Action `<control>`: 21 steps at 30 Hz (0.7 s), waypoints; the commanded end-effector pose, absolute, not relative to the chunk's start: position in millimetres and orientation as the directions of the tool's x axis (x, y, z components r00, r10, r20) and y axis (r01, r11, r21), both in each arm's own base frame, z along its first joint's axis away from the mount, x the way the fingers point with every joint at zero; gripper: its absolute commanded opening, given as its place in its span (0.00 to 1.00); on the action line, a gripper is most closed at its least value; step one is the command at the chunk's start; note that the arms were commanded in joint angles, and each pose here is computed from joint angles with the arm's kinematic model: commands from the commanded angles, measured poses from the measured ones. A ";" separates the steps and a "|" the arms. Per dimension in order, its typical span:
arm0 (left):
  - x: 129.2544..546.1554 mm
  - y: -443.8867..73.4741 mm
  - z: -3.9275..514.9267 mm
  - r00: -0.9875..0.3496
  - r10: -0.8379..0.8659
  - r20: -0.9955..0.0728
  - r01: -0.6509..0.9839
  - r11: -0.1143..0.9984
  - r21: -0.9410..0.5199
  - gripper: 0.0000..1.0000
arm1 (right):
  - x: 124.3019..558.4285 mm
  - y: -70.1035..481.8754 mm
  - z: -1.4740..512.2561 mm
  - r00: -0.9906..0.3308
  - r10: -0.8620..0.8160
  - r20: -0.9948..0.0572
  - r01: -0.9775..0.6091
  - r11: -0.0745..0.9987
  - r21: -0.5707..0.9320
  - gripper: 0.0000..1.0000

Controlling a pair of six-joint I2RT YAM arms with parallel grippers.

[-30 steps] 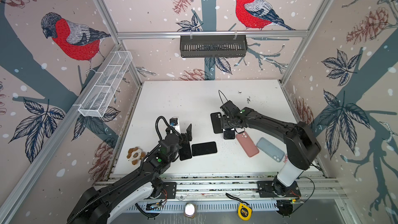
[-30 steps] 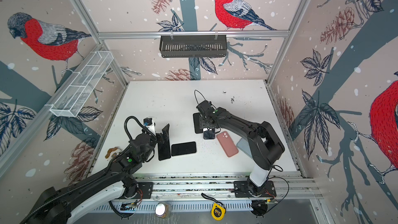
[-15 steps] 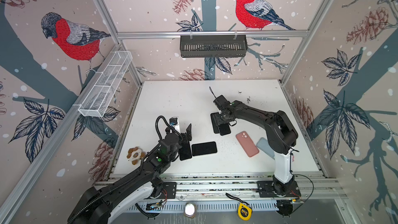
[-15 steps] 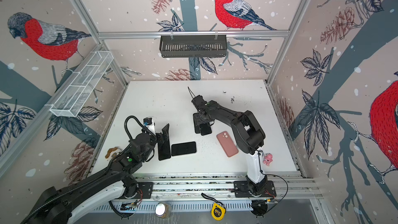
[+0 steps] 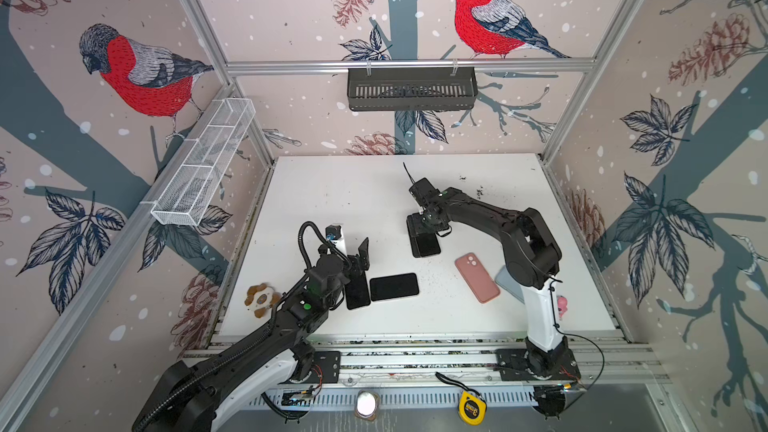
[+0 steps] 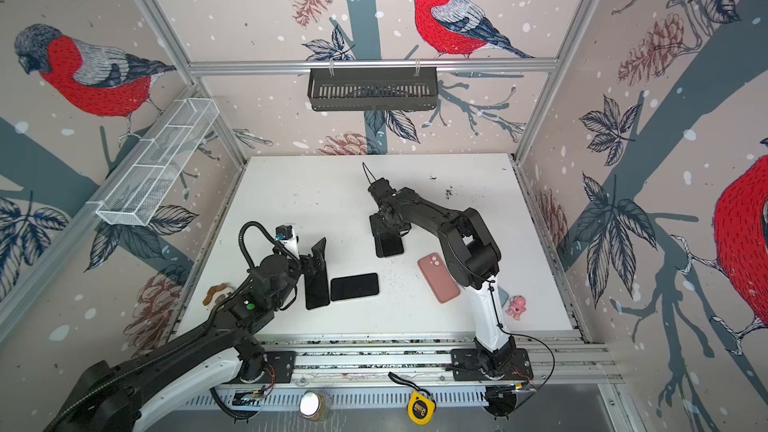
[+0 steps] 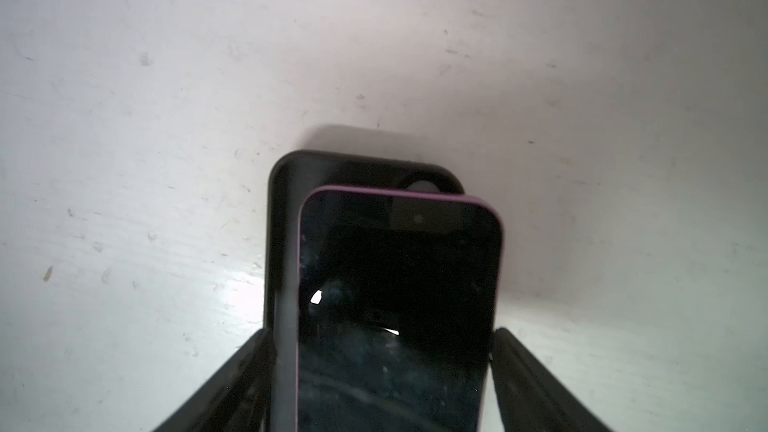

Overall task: Put the phone into the phone case
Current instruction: 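Carry the phone over the black case and lower it onto the case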

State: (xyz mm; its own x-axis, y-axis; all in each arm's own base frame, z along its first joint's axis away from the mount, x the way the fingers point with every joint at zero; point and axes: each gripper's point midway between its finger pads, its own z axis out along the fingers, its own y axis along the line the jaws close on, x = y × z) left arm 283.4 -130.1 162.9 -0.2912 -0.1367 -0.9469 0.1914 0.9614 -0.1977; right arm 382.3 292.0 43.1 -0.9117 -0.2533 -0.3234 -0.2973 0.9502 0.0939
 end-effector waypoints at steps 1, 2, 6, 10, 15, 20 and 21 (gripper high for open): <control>286.2 -132.7 173.5 -0.266 -0.176 -0.948 0.203 0.951 -0.233 0.88 | 376.9 291.8 41.6 -0.922 -0.241 -0.302 -0.281 0.955 0.095 0.88; 286.1 -132.8 173.7 -0.266 -0.177 -0.948 0.204 0.950 -0.235 0.88 | 376.5 292.2 41.4 -0.922 -0.242 -0.301 -0.282 0.955 0.095 0.89; 286.3 -131.9 172.6 -0.269 -0.178 -0.947 0.202 0.950 -0.236 0.88 | 375.8 294.7 40.3 -0.920 -0.249 -0.304 -0.284 0.956 0.078 0.93; 286.2 -131.1 173.5 -0.266 -0.183 -0.947 0.201 0.950 -0.240 0.88 | 369.6 303.3 38.6 -0.922 -0.249 -0.296 -0.285 0.954 0.088 0.98; 285.7 -130.2 174.4 -0.262 -0.188 -0.947 0.201 0.949 -0.244 0.88 | 369.9 301.2 40.5 -0.922 -0.222 -0.318 -0.243 0.970 0.027 1.00; 285.2 -129.5 173.4 -0.263 -0.188 -0.946 0.199 0.949 -0.244 0.88 | 372.8 283.1 29.1 -0.929 -0.191 -0.318 -0.178 0.982 -0.070 1.00; 285.0 -129.6 174.1 -0.262 -0.190 -0.946 0.201 0.948 -0.246 0.88 | 372.2 281.0 25.6 -0.932 -0.187 -0.311 -0.170 0.982 -0.080 1.00</control>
State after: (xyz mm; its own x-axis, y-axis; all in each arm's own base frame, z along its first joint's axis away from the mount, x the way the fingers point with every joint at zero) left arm 283.6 -128.8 164.9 -0.2900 -0.1547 -0.9444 0.1966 0.9562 -0.2170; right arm 372.4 297.0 31.8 -0.9220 -0.2165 -0.3211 -0.2275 0.9738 -0.0036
